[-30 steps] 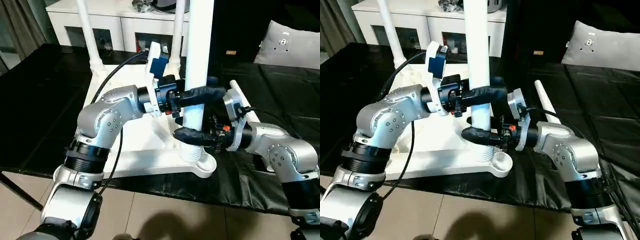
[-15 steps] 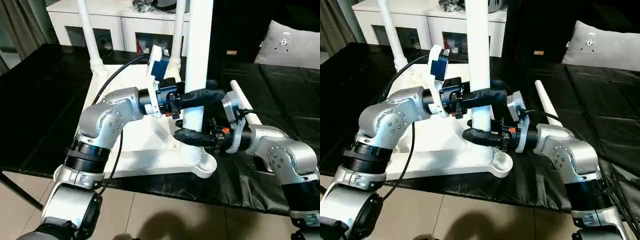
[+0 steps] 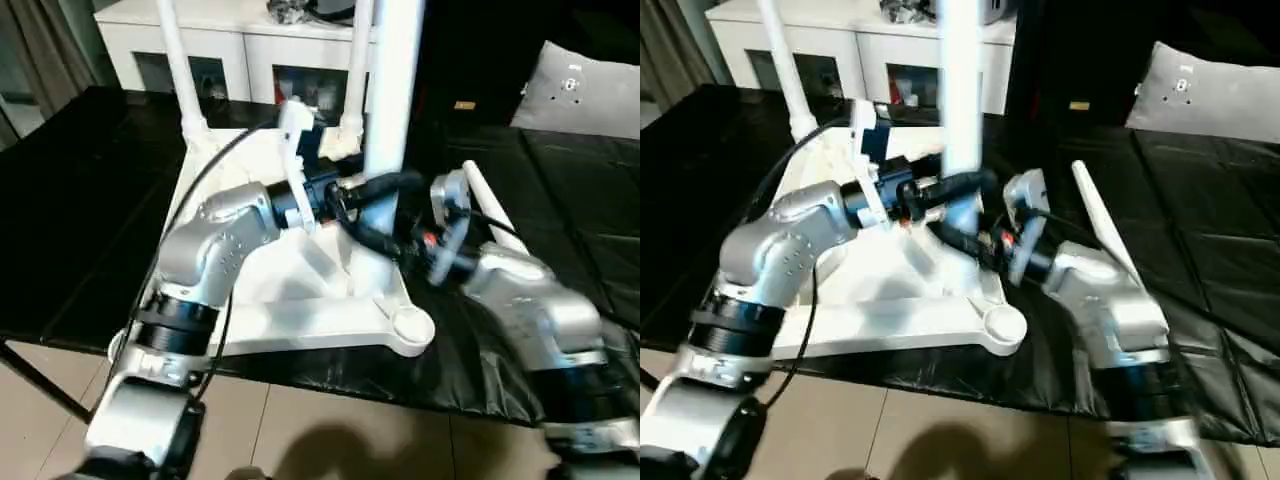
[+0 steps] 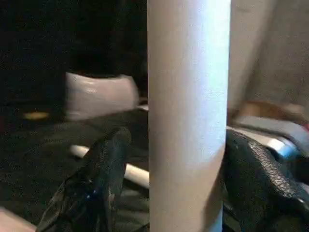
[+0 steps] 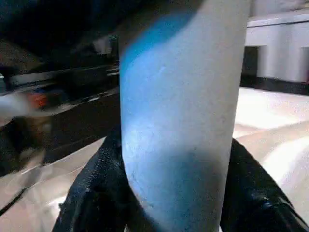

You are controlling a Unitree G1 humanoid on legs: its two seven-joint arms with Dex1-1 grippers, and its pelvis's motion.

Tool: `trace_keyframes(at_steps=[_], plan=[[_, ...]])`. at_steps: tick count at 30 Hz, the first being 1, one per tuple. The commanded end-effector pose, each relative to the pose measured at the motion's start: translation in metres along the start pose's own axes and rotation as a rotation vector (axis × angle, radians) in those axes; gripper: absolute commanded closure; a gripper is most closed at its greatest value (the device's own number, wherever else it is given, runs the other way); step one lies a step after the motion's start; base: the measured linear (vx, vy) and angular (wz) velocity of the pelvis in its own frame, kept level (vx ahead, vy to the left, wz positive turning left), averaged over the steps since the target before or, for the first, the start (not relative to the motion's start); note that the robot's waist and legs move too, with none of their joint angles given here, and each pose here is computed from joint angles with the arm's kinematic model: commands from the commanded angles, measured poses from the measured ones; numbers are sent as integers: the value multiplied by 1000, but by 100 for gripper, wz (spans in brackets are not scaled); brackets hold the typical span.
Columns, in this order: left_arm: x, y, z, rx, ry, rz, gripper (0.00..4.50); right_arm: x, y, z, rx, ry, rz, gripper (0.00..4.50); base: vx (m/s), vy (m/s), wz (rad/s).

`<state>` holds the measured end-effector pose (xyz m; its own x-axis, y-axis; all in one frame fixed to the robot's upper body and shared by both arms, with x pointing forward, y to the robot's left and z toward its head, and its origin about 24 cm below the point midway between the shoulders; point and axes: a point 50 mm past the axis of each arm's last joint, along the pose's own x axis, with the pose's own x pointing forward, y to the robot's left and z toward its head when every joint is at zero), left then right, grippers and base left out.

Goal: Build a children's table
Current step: Pick table leg

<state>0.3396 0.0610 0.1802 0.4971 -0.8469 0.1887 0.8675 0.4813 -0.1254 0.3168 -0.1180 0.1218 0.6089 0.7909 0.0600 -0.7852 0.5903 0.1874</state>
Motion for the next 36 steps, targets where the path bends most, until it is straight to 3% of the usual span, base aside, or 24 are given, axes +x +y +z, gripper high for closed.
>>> trace_keyframes(at_steps=[1, 7, 8, 10, 20, 29, 31, 36], plan=[[-1, 6, 0, 43, -1, 122, 125, 4, -4, 11, -59, -38, -69, 259, 0, 0, 0], [11, -4, 2, 105, -67, 284, 125, 16, -7, 11, -139, -54, -175, 259, 0, 0, 0], [16, -6, 3, 95, -77, 317, 152, 18, -8, 11, -143, -57, -185, 259, 0, 0, 0], [20, -8, 2, 77, -80, 351, 158, 21, -8, 10, -155, -60, -203, 259, 0, 0, 0], [26, -13, -5, 73, -57, 386, 242, 25, -10, 6, -182, -56, -242, 259, 0, 0, 0], [26, -12, -5, 35, -69, 400, 265, 25, -13, 6, -163, -47, -263, 259, 0, 0, 0], [23, -8, -2, 19, -77, 412, 265, 23, -11, 9, -143, -60, -211, 203, 0, 0, 0], [13, 10, 4, -88, -96, 450, 265, 5, -14, 20, -14, -114, -113, 157, 0, 0, 0]])
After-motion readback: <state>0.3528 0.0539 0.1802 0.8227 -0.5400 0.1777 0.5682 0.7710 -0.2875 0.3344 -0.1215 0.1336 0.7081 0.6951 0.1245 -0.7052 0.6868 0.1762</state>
